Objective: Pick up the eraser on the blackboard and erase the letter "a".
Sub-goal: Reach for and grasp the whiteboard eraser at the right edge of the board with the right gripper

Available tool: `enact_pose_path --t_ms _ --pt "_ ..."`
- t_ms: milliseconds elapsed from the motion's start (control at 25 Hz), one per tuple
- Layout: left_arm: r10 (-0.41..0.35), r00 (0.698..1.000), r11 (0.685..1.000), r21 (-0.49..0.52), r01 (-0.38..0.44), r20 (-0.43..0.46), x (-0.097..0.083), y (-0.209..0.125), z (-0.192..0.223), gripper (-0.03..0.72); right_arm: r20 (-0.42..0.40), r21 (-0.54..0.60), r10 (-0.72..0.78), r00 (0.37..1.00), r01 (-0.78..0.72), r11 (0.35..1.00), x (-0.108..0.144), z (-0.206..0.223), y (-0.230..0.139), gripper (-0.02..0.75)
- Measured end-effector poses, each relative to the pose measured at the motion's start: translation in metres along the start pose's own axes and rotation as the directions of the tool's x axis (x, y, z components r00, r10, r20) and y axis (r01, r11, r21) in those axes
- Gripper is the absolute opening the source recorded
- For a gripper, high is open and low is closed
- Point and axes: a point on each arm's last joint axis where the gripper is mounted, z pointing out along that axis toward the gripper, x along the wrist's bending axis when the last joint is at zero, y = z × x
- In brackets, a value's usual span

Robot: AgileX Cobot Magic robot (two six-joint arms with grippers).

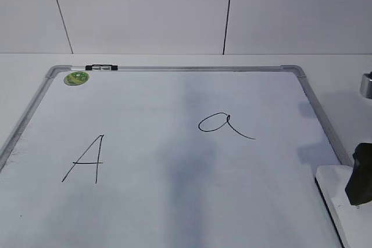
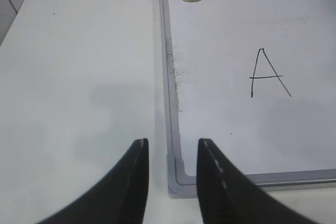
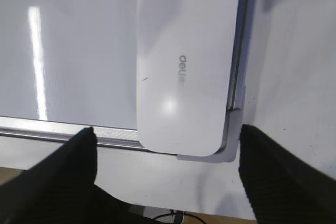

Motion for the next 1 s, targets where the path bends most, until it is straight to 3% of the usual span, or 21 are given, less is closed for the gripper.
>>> enact_pose_path --t_ms 440,1000 --pt "0.000 1.000 1.000 0.000 0.000 0.000 0.000 0.000 0.000 0.235 0.017 0.074 0.007 1.000 -0.008 0.997 -0.002 0.023 0.011 0.667" --pt "-0.005 1.000 1.000 -0.001 0.005 0.011 -0.001 0.000 0.000 0.235 0.063 0.061 0.003 0.998 -0.007 0.998 0.005 0.035 0.017 0.657"
